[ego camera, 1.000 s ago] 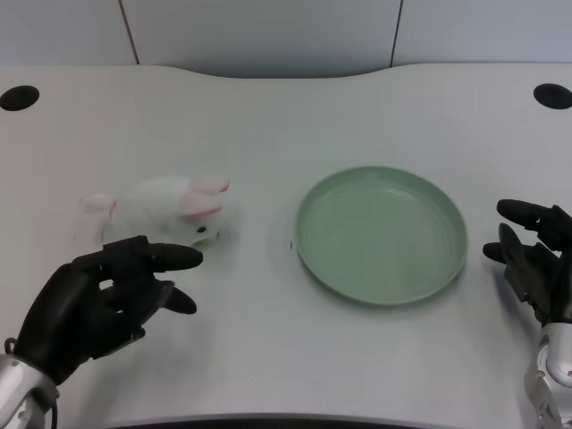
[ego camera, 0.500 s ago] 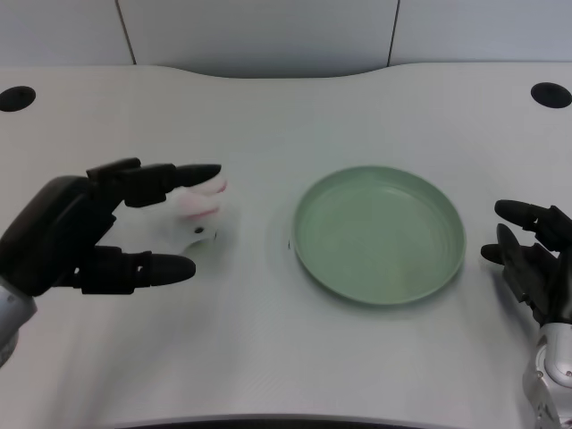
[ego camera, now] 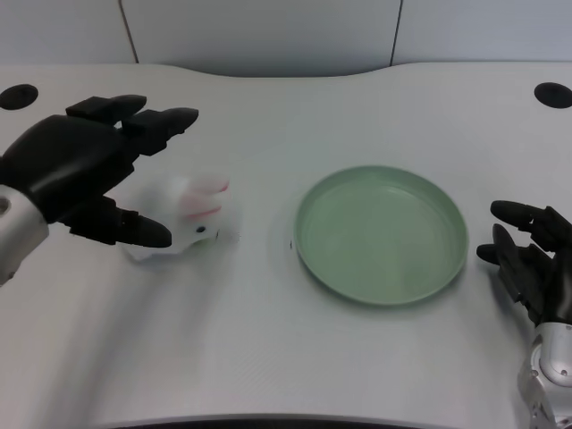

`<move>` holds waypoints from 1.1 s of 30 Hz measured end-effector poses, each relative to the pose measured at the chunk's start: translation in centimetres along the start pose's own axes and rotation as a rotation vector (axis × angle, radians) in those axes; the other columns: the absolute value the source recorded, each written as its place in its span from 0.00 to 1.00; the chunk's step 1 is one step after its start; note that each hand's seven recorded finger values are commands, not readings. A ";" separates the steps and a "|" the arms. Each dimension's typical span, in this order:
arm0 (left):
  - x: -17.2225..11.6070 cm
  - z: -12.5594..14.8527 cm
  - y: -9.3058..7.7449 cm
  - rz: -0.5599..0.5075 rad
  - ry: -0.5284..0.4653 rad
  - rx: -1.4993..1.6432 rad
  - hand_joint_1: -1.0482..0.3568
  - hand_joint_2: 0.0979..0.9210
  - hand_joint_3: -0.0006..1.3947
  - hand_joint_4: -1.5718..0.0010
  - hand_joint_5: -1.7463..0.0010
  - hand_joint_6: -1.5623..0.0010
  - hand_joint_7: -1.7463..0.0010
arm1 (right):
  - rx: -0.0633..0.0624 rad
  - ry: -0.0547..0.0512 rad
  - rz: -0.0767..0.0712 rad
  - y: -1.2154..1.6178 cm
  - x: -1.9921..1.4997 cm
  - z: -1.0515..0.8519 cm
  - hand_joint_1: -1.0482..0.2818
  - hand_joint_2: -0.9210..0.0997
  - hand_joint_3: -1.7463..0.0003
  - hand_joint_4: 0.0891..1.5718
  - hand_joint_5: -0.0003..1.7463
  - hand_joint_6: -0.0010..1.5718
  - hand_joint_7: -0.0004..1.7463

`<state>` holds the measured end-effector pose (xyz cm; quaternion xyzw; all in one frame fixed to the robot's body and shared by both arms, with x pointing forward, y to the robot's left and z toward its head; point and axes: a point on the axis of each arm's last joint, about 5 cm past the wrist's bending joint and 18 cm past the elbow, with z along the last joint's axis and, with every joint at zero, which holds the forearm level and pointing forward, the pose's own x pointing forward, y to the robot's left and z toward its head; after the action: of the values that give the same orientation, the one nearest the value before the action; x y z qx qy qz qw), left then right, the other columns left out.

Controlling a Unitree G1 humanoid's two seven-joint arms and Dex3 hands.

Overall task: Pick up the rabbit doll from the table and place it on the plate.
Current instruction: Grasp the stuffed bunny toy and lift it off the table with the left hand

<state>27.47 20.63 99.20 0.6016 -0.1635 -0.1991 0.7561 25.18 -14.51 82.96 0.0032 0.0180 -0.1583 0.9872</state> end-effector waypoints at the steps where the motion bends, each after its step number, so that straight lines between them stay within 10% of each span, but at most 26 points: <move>1: 0.4 0.0 0.3 -0.032 0.013 0.017 0.01 1.00 0.11 1.00 1.00 0.98 1.00 | -0.002 -0.001 0.002 0.00 0.00 0.00 0.62 0.00 0.86 0.47 0.49 0.46 0.42; 33: 9.1 -0.2 -1.8 -0.512 0.277 -0.008 0.00 0.95 0.00 0.98 0.99 0.95 0.98 | 0.034 0.007 0.009 -0.24 -0.27 -0.24 0.63 0.00 0.87 0.47 0.51 0.46 0.41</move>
<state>35.25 15.89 97.50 0.6416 0.0993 -0.3002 0.6989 24.84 -14.65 82.74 0.0208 0.0187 -0.1543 0.9876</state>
